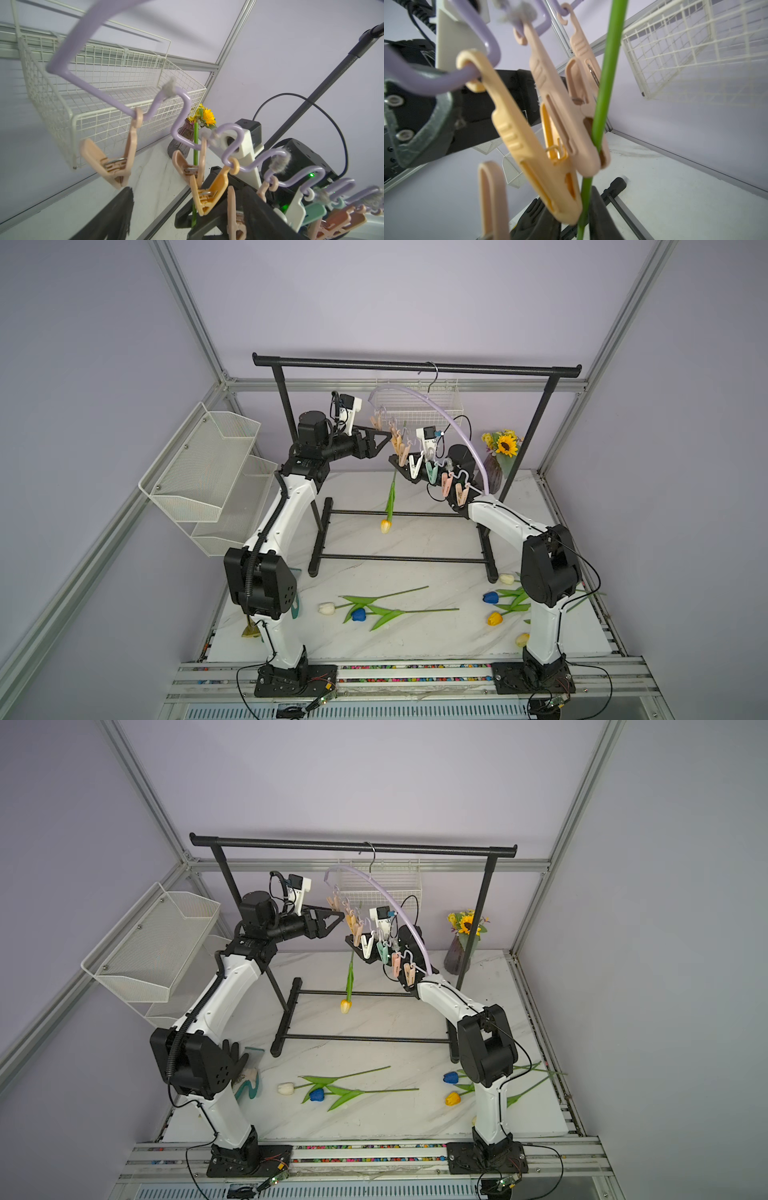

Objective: Dry the flowers on a clothes hanger
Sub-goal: Clamp the flower onto the hanger, then pick up the flower at the center of the board.

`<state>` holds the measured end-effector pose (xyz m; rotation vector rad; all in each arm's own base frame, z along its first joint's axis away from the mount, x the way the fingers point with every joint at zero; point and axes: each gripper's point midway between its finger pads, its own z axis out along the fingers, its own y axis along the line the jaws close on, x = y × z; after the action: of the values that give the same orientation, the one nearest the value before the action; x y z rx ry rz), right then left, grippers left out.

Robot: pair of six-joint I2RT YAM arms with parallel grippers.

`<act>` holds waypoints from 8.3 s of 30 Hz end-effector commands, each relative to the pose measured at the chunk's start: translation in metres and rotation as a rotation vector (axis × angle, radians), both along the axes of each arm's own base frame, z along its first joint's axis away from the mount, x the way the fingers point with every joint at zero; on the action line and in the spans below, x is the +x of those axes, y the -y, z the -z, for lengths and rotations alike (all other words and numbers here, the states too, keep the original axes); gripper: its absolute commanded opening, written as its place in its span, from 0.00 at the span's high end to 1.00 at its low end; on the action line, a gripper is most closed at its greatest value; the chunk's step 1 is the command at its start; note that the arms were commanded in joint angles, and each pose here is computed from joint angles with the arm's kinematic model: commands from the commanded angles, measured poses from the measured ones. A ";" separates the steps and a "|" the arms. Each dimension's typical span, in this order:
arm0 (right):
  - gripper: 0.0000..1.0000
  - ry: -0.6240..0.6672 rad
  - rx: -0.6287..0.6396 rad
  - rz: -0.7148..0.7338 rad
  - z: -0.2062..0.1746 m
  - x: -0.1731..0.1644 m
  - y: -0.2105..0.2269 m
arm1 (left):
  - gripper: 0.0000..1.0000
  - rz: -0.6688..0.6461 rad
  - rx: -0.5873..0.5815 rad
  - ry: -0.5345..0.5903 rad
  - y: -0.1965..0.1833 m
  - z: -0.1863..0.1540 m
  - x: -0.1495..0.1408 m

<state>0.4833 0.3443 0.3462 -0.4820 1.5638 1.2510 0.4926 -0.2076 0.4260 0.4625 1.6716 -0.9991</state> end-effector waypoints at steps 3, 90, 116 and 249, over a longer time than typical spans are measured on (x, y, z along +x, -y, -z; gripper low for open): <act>0.67 0.005 -0.026 0.044 0.000 -0.002 0.012 | 0.18 -0.078 0.024 0.022 -0.015 -0.015 -0.015; 0.36 -0.705 -0.361 0.591 0.155 -0.157 0.193 | 0.56 0.079 1.221 -0.841 -0.003 0.396 -0.268; 0.42 -0.675 -0.289 0.486 0.143 -0.140 0.173 | 0.94 -0.153 1.336 -0.650 -0.020 0.369 -0.233; 1.00 -0.122 -0.259 0.389 0.108 -0.178 0.130 | 0.18 -0.328 0.180 -0.048 0.004 0.131 -0.209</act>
<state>0.2892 0.2421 0.2533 -0.3341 1.7506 1.0423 0.2730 -0.2356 0.2699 0.3176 1.8660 -0.7383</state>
